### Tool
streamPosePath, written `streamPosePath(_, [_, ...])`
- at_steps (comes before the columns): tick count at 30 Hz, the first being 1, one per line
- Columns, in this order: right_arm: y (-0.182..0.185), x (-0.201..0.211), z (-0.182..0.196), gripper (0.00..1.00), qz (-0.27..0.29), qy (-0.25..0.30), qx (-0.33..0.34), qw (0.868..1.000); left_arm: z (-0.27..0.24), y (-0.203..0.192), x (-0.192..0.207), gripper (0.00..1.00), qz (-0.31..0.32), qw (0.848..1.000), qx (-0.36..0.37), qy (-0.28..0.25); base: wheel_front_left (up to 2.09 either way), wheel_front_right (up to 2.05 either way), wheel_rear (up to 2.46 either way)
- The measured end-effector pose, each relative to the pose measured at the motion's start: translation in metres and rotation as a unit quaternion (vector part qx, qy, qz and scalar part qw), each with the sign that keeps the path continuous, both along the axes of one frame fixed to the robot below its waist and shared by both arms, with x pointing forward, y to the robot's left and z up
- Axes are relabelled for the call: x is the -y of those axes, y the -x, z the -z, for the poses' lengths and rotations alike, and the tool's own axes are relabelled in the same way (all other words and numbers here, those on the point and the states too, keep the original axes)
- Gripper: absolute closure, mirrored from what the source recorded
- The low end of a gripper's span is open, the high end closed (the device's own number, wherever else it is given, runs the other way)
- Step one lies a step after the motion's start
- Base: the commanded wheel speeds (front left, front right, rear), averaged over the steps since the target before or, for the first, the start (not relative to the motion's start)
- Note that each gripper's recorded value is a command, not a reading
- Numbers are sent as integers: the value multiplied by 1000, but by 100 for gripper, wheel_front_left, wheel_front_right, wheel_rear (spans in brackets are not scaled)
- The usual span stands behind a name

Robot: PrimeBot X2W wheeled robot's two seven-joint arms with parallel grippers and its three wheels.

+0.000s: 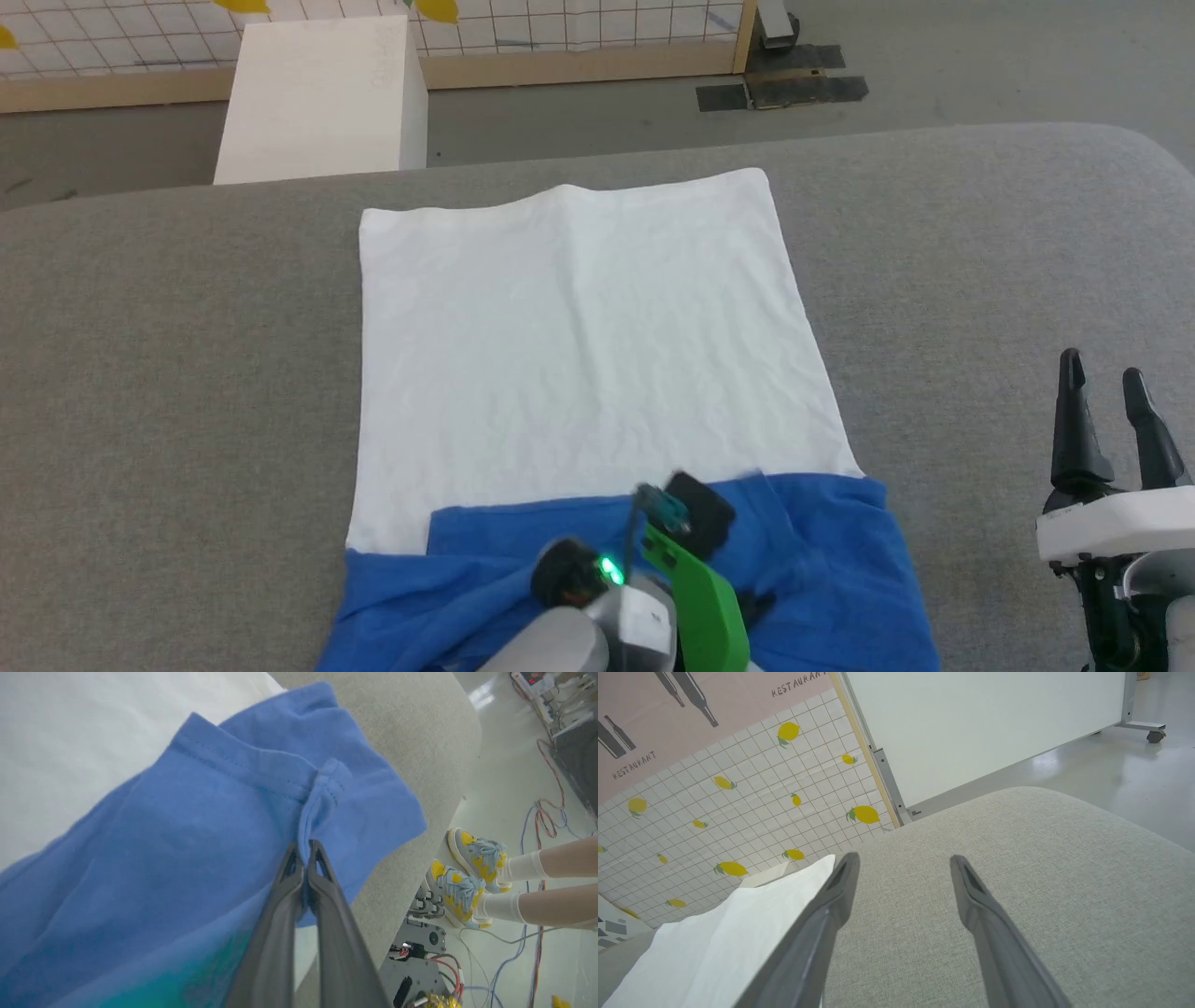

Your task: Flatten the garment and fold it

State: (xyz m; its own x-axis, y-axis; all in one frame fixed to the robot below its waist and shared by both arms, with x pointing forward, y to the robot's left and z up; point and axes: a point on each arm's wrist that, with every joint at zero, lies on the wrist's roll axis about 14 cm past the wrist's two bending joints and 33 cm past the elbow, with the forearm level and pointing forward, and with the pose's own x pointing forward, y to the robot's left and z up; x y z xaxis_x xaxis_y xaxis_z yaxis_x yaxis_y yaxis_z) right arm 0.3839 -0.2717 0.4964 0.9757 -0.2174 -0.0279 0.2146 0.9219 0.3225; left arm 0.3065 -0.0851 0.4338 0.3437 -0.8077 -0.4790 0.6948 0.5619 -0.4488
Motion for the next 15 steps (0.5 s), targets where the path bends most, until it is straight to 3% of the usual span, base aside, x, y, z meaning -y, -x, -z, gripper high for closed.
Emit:
streamPosePath(1, [1,1,2,0,1,0,-2,1000,8,11,2,3,20,999,-19,-14,0,0,0])
streamPosePath(4, [1,1,6,0,3,-1,-6,1000,12,19,1,0,31,998,-49,-15,0,0,0])
streamPosePath(7, [0,0,6,0,1,-3,-6,1000,-11,2,-1,0,3,998,-48,31,0,0,0])
streamPosePath(11, [-3,-6,5,0,-7,-4,-3,1000,-69,-65,-34,0,-110,986,33,118,0,0,0])
streamPosePath(13, [-5,-12,5,0,-17,-5,-5,1000,-101,-108,-73,0,-196,964,120,137,0,0,0])
streamPosePath(15, [-7,-17,5,0,-26,-7,-9,1000,-128,-144,-128,0,-291,922,217,134,0,0,0])
